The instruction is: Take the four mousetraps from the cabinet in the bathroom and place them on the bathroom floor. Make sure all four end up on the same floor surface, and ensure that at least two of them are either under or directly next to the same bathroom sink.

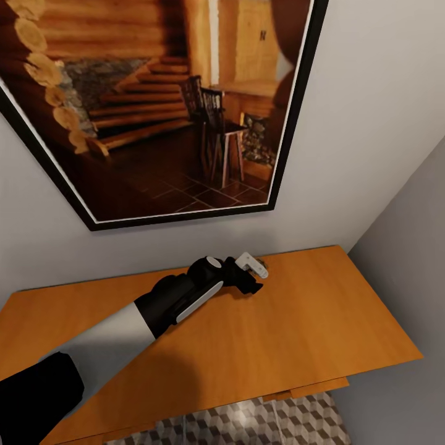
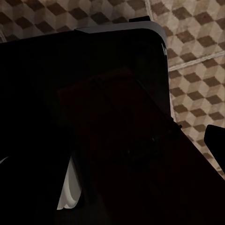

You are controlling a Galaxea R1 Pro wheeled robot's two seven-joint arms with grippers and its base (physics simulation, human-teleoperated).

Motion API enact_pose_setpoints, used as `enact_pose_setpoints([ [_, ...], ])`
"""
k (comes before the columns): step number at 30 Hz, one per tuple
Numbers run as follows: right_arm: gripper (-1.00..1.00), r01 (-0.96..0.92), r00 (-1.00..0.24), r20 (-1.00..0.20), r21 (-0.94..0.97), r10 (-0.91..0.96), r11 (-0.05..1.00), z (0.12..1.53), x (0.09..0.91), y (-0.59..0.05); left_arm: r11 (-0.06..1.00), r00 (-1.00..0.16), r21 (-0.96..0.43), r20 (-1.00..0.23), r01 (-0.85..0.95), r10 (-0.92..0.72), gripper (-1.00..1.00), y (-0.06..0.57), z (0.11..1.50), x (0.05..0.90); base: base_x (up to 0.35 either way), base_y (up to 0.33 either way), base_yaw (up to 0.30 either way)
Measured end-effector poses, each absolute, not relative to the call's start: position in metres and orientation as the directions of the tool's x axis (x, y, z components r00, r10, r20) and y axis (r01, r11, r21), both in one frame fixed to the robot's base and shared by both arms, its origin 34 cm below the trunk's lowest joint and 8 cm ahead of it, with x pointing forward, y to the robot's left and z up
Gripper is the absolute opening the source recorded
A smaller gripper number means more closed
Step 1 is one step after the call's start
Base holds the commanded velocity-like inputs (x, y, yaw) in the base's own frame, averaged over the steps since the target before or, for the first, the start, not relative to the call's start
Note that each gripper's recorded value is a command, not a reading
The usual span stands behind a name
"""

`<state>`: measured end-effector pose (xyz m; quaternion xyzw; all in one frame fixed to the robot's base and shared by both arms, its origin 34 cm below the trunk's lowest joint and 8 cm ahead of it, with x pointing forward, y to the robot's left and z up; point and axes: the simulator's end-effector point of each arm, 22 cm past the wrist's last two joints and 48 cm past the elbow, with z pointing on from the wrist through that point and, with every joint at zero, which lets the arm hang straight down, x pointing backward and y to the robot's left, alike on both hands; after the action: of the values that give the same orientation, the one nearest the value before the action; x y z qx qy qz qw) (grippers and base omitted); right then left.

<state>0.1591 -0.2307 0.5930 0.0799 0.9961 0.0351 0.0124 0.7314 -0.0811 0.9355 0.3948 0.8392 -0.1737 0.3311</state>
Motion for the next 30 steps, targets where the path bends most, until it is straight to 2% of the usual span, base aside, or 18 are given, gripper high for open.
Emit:
enact_pose_setpoints([
  [21,-1.0,0.158,-0.987,-0.019,0.071,0.159,0.985,0.593,0.1591,-0.2309,0.626,-0.468,-0.028,-0.69,0.78,0.552,1.0,-0.0814,0.9336,0.7301,0.006,0.0,0.0],
  [30,-1.0,0.158,-0.987,-0.02,0.071,0.16,0.985,0.593,0.1592,-0.2308,0.625,-0.469,-0.028,-0.689,0.78,0.553,1.0,-0.0815,0.9331,0.7297,0.105,-0.01,0.0],
])
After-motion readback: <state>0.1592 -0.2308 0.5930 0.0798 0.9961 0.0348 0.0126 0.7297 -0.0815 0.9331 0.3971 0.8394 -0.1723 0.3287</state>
